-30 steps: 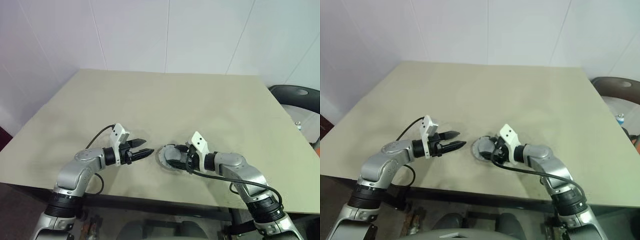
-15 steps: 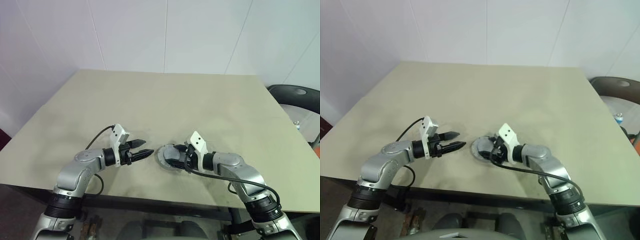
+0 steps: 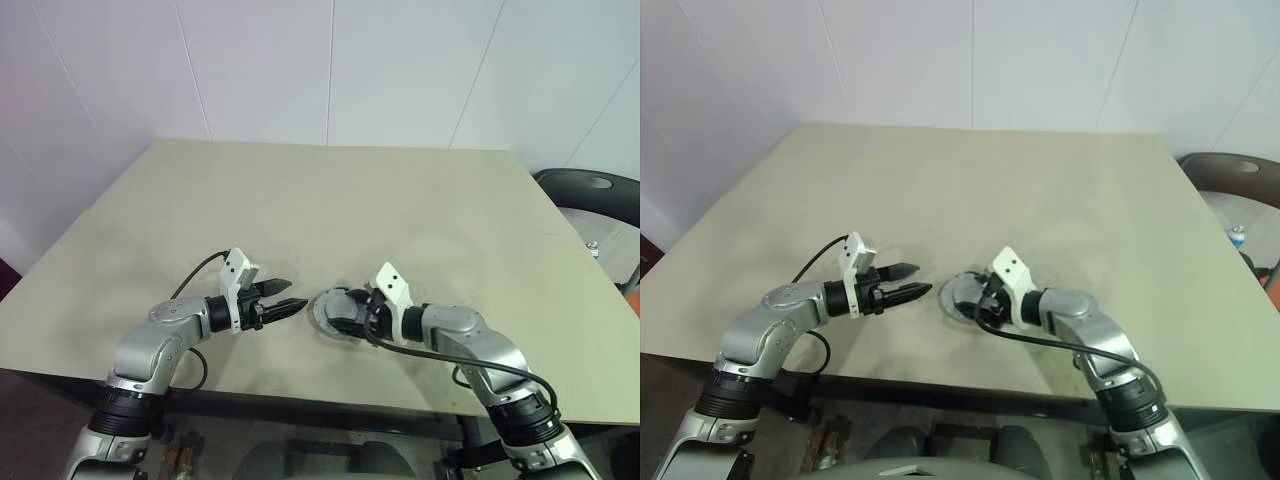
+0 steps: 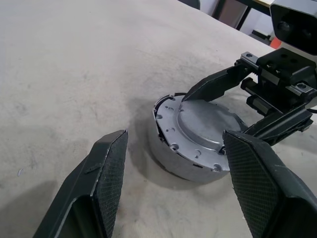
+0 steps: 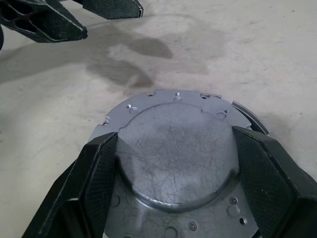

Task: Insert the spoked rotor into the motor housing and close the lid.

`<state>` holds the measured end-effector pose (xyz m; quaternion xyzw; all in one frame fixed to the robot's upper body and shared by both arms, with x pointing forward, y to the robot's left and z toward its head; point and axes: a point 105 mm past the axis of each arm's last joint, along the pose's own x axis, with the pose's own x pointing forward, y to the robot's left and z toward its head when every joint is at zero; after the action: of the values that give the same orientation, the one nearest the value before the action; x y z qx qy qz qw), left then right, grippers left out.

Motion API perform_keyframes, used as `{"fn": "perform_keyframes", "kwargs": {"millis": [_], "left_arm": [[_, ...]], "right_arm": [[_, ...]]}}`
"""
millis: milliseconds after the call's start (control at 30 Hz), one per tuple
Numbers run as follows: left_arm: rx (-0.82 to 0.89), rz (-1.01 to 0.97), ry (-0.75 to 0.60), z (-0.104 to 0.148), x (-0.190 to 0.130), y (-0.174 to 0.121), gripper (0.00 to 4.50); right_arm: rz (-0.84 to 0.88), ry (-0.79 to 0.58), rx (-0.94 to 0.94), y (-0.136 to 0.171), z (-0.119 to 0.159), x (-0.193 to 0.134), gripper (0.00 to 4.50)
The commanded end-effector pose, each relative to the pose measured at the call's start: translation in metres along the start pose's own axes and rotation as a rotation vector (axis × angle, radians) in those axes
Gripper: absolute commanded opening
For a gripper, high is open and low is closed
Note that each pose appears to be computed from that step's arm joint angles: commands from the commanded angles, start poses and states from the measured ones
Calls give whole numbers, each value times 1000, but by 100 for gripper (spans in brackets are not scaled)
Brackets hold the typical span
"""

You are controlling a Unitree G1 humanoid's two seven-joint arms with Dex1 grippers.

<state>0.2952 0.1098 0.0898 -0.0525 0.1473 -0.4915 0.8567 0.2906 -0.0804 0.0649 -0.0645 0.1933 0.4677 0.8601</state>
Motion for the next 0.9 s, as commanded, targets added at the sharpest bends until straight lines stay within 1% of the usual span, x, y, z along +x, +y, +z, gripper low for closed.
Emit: {"fn": "perform_keyframes", "kwargs": {"millis": [33, 100, 200, 300, 433, 567, 667, 900], "left_arm": [[37, -5, -33, 13, -2, -2, 325], [38, -4, -33, 13, -2, -2, 325], [38, -3, -32, 13, -3, -2, 325], [38, -4, -33, 13, -3, -2, 325], [38, -5, -34, 13, -3, -3, 325], [36, -4, -33, 12, -3, -3, 325], [35, -3, -32, 12, -4, -3, 325], [33, 0, -33, 12, -3, -3, 325]], "right_arm": [[15, -59, 61, 3, 12, 5, 320], [39, -91, 89, 4, 19, 3, 320], [53, -130, 79, 6, 27, 0, 320], [60, -131, 42, 9, 27, 0, 320], [28, -148, 35, 6, 29, 3, 320], [-60, -166, -11, -6, 32, 6, 320], [-75, -163, -34, -8, 31, 7, 320], [-47, -111, -19, -7, 16, 4, 320]]}}
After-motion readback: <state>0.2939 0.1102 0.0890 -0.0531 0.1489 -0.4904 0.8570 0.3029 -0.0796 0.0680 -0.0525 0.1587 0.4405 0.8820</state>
